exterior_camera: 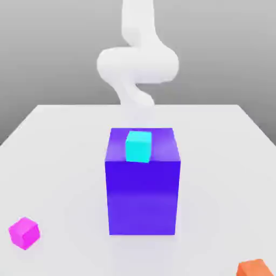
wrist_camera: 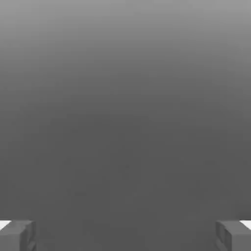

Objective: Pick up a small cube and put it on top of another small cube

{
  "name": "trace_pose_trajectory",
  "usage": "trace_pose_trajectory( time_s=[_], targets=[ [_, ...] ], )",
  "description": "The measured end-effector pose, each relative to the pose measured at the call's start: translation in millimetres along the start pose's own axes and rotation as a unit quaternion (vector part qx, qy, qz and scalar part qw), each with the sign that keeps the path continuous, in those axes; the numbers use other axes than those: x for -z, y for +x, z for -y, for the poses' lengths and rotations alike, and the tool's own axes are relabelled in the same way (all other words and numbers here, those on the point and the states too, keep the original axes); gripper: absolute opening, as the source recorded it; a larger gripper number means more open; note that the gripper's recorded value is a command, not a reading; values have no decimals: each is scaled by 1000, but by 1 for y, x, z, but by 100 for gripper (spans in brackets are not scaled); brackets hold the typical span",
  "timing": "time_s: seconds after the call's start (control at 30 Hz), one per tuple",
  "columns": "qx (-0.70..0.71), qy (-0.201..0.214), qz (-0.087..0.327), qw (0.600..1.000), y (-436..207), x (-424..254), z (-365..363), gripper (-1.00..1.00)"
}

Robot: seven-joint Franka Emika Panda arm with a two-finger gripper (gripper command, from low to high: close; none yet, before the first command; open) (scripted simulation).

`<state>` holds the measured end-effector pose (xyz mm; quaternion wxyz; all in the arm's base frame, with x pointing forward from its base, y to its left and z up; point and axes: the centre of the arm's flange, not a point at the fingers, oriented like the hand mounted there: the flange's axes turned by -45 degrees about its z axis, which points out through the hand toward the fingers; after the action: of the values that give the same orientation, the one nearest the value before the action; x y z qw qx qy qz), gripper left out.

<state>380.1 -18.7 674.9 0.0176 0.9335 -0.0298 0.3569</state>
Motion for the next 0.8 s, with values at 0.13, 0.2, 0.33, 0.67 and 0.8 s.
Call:
trace_pose_trajectory(
  time_s=[0.13,0.2,0.33,0.67,0.8],
  targets=[
    [-24,-39,58,997,-8,-81,-35,0],
    [-37,-55,87,994,-18,-118,-55,0],
    [-64,-79,143,984,-48,-188,-99,0],
    [-158,-101,275,943,-184,-321,-215,0],
    [-188,-88,321,924,-251,-361,-236,0]
  ],
)
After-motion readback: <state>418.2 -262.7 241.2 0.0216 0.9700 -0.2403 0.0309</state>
